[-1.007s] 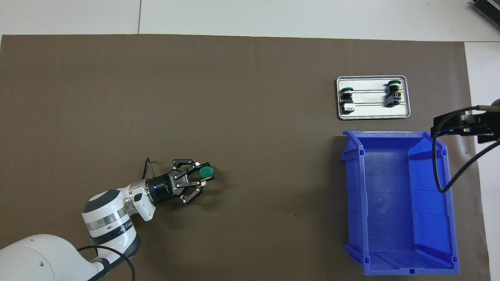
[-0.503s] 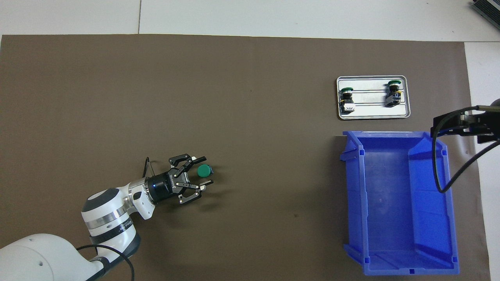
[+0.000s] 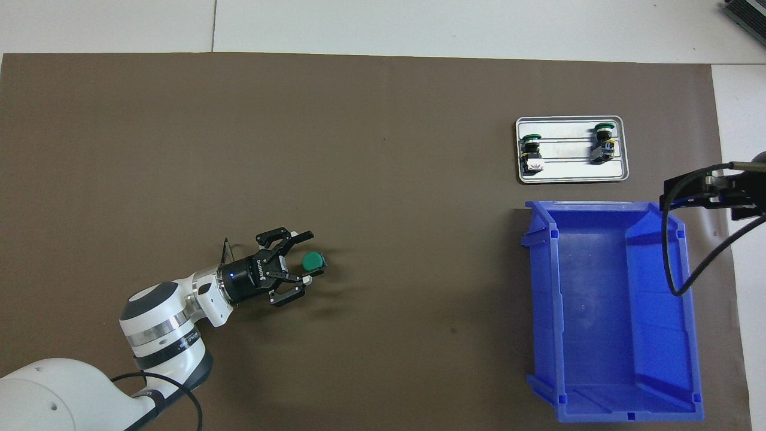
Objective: Place and press button with both arms
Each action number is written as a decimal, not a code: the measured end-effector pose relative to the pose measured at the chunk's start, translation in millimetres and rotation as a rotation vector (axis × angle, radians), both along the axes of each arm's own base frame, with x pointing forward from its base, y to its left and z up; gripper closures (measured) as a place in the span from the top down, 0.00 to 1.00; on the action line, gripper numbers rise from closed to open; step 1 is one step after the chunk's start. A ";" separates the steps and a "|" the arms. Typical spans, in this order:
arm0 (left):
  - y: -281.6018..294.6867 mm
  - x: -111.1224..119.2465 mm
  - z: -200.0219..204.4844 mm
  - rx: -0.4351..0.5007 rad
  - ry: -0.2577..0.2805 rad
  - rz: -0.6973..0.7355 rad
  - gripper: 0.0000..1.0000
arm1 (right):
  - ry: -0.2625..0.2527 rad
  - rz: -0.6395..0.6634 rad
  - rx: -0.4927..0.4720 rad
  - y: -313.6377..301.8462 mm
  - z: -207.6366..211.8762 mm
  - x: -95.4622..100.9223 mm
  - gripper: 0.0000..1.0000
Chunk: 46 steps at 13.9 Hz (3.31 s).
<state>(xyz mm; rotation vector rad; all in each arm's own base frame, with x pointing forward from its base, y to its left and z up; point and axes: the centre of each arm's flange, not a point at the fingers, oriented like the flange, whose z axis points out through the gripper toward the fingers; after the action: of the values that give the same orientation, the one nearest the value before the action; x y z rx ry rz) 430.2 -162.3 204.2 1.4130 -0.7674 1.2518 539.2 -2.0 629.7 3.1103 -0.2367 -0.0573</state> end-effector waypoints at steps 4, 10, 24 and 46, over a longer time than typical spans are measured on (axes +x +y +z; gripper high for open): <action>13.3 16.0 11.5 -0.025 0.063 0.004 0.77 | 0.000 0.000 0.000 0.0 0.0 0.0 1.00; 47.3 41.9 38.0 0.014 0.165 -0.043 0.77 | 0.000 -0.006 0.000 -3.5 0.0 0.0 1.00; 122.5 79.6 75.7 0.330 0.413 -0.198 0.76 | 0.001 0.028 0.001 -12.0 -0.3 -0.1 1.00; -96.4 90.5 208.5 1.333 0.889 0.175 0.01 | 0.002 0.028 0.001 -11.9 -0.5 -0.1 1.00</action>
<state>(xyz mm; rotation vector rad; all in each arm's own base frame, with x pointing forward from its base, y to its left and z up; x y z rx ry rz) 520.7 -258.7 412.7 2.8274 -0.8264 -0.0674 539.0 -13.9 629.2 3.1141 -0.1924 -0.0595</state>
